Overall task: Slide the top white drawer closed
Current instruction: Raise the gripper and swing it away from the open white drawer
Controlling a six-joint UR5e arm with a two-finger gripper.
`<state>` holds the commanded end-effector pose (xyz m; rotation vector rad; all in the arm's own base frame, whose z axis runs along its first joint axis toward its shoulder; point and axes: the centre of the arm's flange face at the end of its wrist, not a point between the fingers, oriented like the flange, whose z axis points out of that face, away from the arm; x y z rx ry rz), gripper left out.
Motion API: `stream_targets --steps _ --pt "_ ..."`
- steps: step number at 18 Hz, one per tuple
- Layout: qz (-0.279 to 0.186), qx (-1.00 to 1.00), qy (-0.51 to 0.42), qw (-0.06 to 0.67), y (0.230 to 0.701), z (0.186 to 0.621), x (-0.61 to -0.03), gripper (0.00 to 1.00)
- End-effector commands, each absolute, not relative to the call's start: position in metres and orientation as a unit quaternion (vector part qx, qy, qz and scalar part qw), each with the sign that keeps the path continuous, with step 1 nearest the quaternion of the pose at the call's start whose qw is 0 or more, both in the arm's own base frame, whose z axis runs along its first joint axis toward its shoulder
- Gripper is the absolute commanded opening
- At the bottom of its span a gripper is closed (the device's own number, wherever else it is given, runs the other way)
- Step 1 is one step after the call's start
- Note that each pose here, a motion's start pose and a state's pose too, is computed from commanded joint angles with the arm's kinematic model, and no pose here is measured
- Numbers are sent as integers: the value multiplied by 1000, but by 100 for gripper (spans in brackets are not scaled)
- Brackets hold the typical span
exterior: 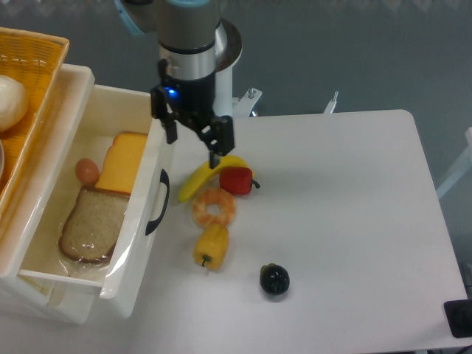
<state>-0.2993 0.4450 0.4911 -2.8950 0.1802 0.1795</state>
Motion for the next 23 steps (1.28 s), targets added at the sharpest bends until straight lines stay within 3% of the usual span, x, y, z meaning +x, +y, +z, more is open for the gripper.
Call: stream_targets --steps 7,17,23 --pt "55 -991 13 122 420 485 -341 100" --pt "21 -988 -115 104 417 427 -407 100" --pt "3 -988 -125 87 423 395 -418 100"
